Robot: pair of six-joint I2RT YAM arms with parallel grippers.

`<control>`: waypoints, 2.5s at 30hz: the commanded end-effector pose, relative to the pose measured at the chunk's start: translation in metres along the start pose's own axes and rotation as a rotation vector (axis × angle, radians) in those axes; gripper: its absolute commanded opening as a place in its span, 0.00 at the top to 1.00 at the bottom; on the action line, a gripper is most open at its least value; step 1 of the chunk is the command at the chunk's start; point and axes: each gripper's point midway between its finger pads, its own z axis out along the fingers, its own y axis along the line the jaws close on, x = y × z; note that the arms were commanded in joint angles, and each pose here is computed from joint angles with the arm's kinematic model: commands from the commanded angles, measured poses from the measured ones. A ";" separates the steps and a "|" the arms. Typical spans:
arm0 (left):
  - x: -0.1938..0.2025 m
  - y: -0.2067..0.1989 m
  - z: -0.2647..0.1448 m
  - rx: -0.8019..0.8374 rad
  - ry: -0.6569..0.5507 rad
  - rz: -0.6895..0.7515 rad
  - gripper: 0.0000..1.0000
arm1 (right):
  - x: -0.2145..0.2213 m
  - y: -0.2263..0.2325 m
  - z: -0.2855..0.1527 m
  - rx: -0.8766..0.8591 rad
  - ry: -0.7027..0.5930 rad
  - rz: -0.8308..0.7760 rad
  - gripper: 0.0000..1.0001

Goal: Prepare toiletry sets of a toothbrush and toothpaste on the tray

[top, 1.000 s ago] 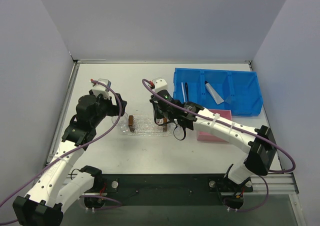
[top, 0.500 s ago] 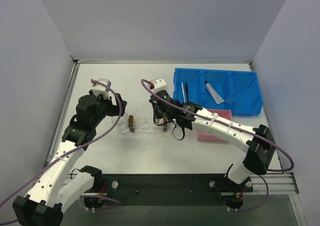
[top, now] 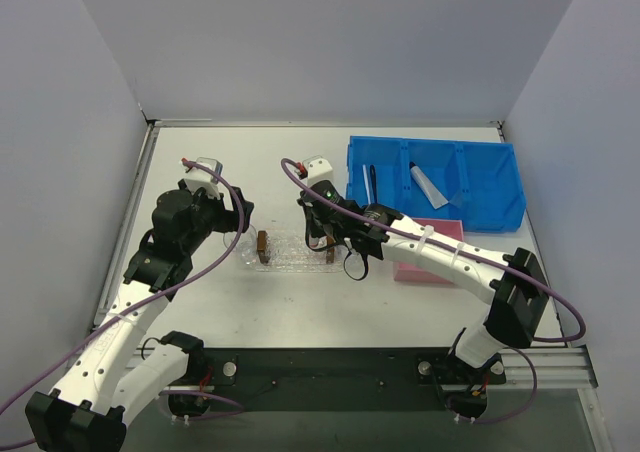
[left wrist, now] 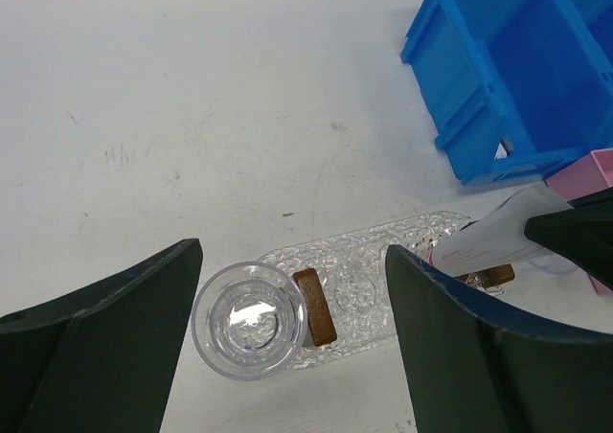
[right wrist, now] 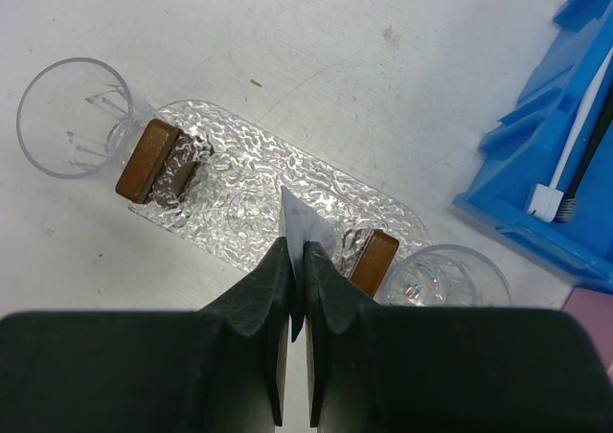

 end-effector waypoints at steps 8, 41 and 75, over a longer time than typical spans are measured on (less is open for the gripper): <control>-0.018 -0.003 -0.003 0.003 -0.046 0.007 0.12 | -0.015 0.000 -0.005 0.011 -0.055 0.042 1.00; -0.015 -0.005 0.000 0.012 -0.035 0.005 0.12 | -0.005 -0.004 -0.009 0.045 -0.031 0.031 1.00; -0.016 -0.005 0.000 0.012 -0.035 0.005 0.12 | 0.018 0.000 0.018 0.056 -0.011 0.024 1.00</control>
